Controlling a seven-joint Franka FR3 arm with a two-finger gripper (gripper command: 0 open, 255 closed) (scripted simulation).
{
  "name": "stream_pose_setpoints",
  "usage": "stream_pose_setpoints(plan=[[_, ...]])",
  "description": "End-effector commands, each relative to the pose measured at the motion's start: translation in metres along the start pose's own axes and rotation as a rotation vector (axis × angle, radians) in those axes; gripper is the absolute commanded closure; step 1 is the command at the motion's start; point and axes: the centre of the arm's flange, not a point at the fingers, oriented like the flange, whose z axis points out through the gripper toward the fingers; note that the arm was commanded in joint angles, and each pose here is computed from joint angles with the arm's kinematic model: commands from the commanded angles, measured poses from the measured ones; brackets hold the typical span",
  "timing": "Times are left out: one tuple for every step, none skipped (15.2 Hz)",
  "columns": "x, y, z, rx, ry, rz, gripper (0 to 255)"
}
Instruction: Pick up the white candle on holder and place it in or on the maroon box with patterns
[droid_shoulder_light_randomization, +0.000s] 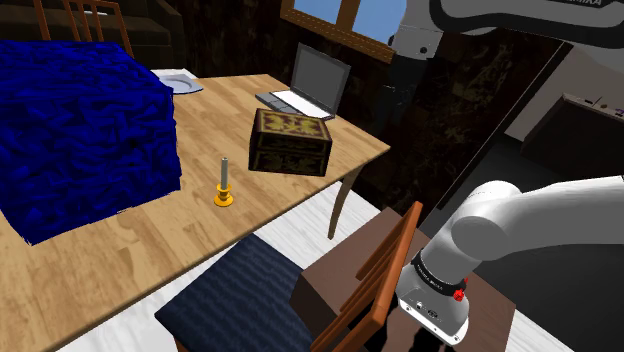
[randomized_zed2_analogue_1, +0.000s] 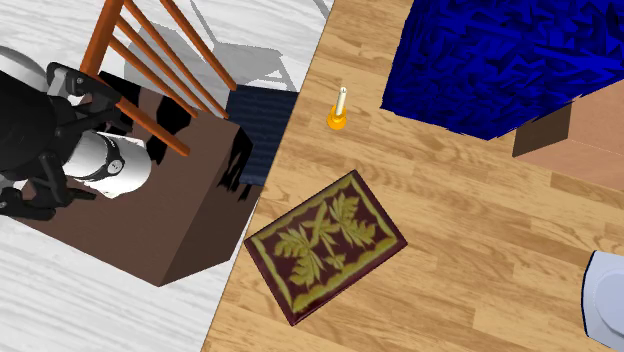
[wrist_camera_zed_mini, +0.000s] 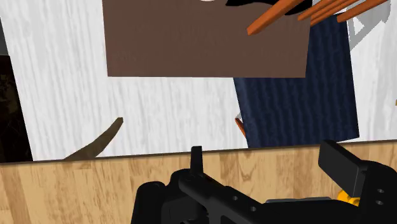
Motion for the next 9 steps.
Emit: stream_pose_setpoints(plan=[[0.0,0.0,0.0,0.0,0.0,0.0,0],[0.009,-0.008,0.004,0.0,0.004,-0.013,0],[0.019,-0.016,0.008,0.0,0.007,-0.025,0],[0.028,-0.024,0.012,-0.001,0.011,-0.038,0],[0.037,-0.032,0.016,-0.001,0.014,-0.05,0],[0.046,-0.04,0.019,-0.001,0.018,-0.063,0],[0.055,-0.049,0.023,-0.001,0.021,-0.076,0],[0.064,-0.057,0.027,-0.001,0.025,-0.088,0],[0.072,-0.066,0.031,-0.002,0.028,-0.101,0]])
